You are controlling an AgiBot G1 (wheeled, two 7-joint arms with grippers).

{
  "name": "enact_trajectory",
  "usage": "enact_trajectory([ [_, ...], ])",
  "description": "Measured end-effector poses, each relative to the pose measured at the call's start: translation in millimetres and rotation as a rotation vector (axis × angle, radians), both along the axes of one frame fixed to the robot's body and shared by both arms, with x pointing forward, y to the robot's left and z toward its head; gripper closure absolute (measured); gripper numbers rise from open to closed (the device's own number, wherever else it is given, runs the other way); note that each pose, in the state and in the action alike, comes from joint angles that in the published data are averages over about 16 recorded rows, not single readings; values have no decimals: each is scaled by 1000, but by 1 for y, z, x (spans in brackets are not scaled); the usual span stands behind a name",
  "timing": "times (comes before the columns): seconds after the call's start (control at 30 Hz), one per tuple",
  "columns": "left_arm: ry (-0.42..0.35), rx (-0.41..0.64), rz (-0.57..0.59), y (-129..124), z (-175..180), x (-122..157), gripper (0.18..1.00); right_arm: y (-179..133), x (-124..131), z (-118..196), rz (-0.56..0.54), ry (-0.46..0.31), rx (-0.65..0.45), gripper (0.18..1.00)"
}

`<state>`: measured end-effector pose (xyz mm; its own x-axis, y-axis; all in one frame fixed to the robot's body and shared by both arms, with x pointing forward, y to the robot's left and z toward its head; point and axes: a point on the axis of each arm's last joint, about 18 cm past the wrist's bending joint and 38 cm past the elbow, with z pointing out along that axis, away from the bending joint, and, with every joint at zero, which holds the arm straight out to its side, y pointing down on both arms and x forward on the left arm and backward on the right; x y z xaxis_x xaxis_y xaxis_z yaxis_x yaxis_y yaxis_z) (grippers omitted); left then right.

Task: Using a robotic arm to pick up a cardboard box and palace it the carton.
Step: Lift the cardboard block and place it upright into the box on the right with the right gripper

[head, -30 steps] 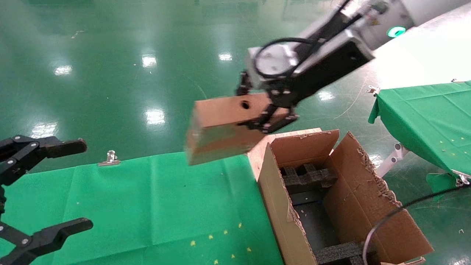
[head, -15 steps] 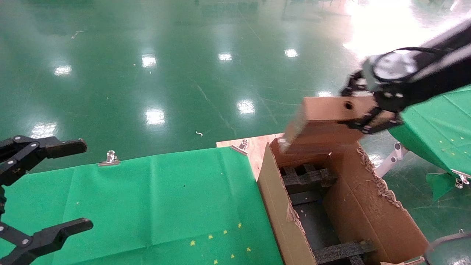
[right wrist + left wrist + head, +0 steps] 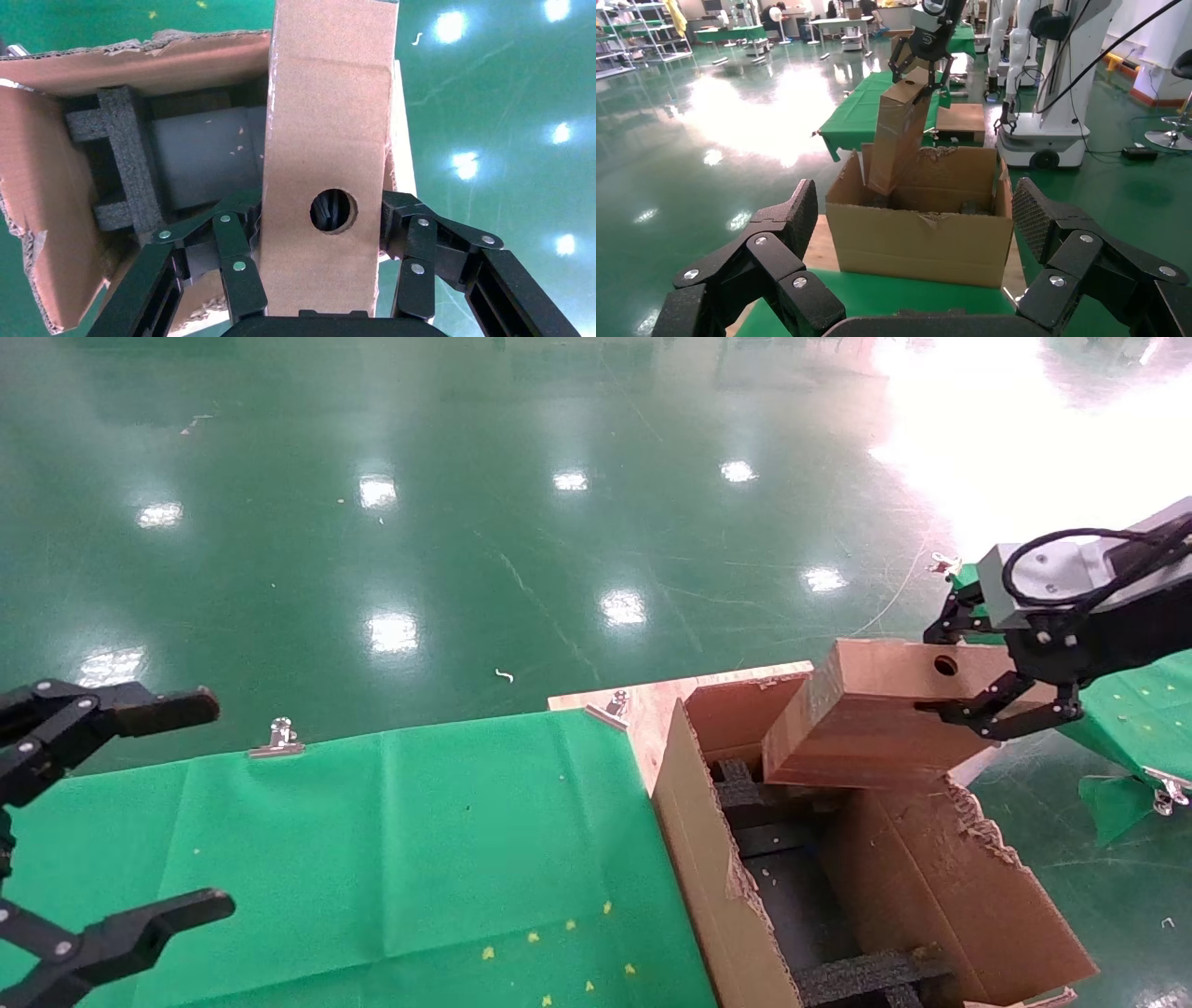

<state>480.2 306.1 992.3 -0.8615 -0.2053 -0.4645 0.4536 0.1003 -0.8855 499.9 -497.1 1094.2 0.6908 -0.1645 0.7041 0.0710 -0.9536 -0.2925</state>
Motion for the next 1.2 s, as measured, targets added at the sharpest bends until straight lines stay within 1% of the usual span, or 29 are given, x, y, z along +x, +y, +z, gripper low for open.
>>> enact_trajectory([
  [0.17, 0, 0, 0, 0, 0, 0, 184, -1, 2, -3, -11, 5, 12, 799],
  [0.27, 0, 0, 0, 0, 0, 0, 184, -1, 5, -4, -36, 5, 40, 800],
  [0.37, 0, 0, 0, 0, 0, 0, 184, -4, 10, -7, -87, 5, 84, 800],
  [0.47, 0, 0, 0, 0, 0, 0, 184, -8, 15, -10, -160, 9, 147, 801],
  [0.67, 0, 0, 0, 0, 0, 0, 184, -19, 21, -20, -366, 39, 321, 802],
  [1.0, 0, 0, 0, 0, 0, 0, 184, -38, 15, -42, -783, 123, 628, 804],
  [1.1, 0, 0, 0, 0, 0, 0, 184, -42, 11, -48, -888, 137, 698, 805],
  [1.2, 0, 0, 0, 0, 0, 0, 184, -47, 9, -53, -966, 142, 747, 806],
])
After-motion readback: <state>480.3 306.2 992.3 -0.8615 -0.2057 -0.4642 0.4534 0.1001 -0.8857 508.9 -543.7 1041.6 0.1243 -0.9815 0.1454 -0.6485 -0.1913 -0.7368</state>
